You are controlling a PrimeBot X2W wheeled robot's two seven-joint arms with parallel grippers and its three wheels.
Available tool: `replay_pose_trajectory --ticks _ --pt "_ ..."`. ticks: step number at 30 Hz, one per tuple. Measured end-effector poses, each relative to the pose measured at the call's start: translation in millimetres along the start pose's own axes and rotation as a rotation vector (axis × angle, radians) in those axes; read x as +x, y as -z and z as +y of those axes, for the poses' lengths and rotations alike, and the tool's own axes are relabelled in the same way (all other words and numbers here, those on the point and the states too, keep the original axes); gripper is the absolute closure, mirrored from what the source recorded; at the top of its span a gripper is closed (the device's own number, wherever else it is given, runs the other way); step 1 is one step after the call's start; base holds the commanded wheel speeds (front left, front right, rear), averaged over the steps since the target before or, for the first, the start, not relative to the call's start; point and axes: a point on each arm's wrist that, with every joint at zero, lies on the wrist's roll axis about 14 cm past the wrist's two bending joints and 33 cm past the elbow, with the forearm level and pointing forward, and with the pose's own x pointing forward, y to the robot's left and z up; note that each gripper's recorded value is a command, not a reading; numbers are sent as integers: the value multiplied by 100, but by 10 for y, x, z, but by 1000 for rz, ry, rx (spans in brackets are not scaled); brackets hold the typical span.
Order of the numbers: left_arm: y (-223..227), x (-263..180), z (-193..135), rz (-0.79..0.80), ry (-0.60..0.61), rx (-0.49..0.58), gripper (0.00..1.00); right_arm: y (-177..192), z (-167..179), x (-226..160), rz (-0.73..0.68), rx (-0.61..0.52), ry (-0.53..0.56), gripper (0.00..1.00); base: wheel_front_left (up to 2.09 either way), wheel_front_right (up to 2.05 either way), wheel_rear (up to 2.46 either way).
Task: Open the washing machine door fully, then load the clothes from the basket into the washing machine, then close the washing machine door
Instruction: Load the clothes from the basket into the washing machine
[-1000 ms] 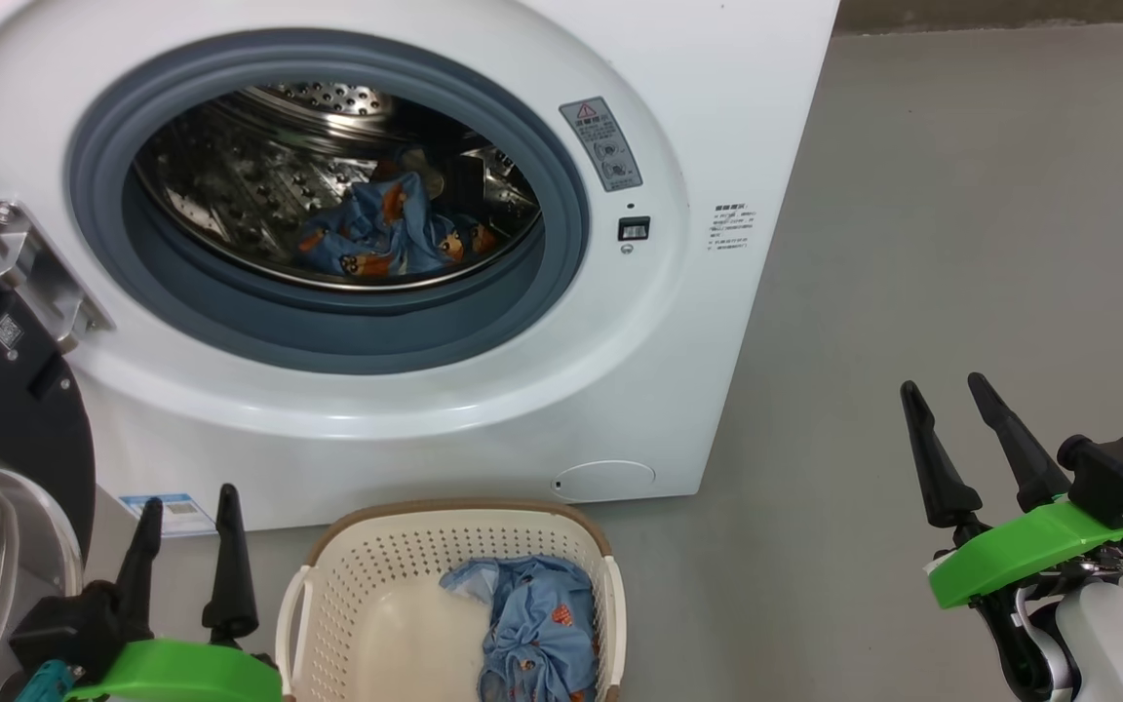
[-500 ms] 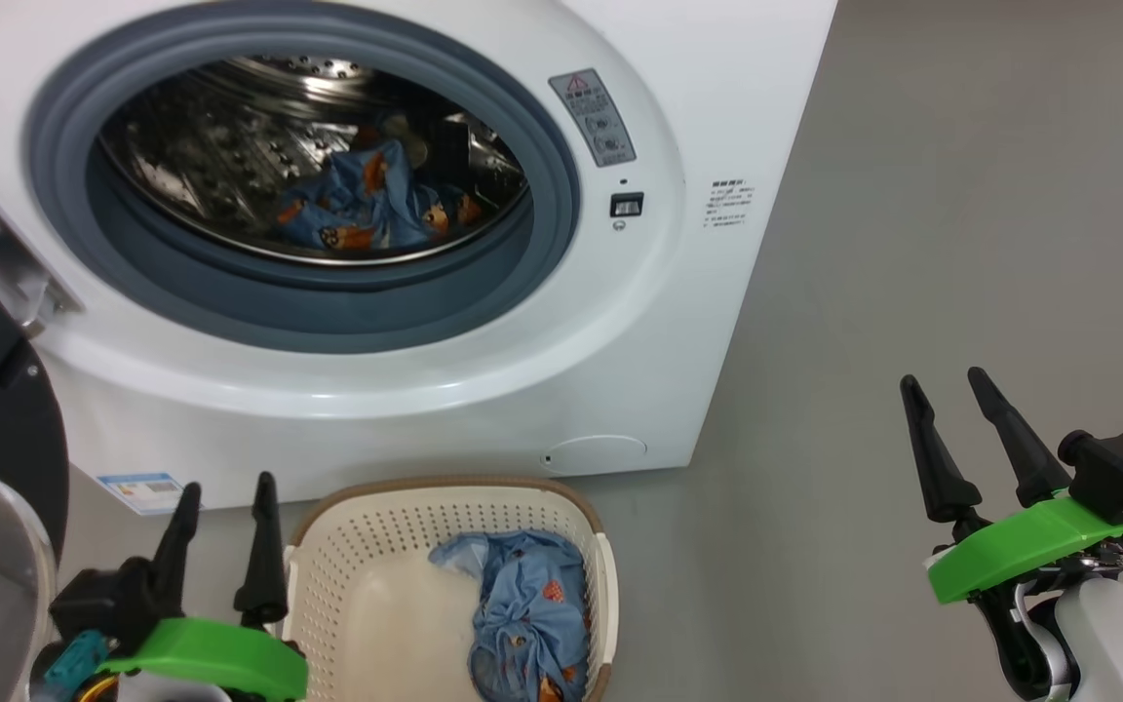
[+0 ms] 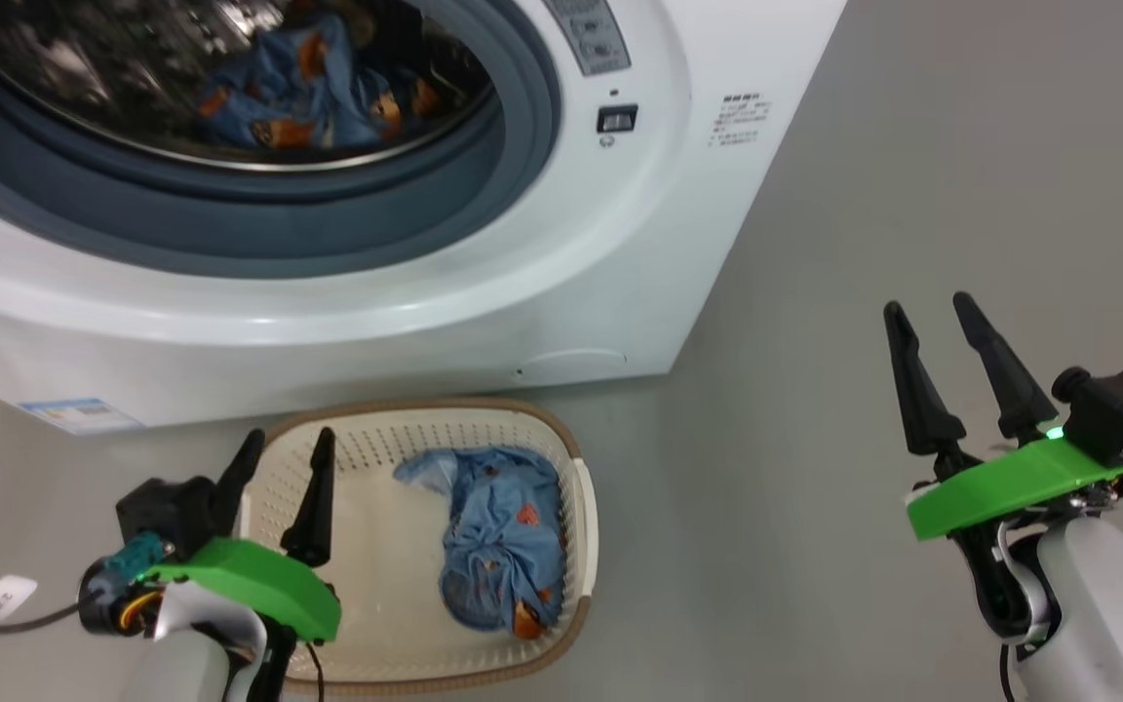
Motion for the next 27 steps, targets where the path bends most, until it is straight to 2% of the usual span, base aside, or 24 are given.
replay_pose_trajectory --ticks 18,27 --pt "1375 545 -140 464 130 29 0 623 -305 291 119 34 95 0 0 0 0" --pt "1847 742 -243 599 193 24 0 995 -381 411 184 53 119 0 0 0 0"
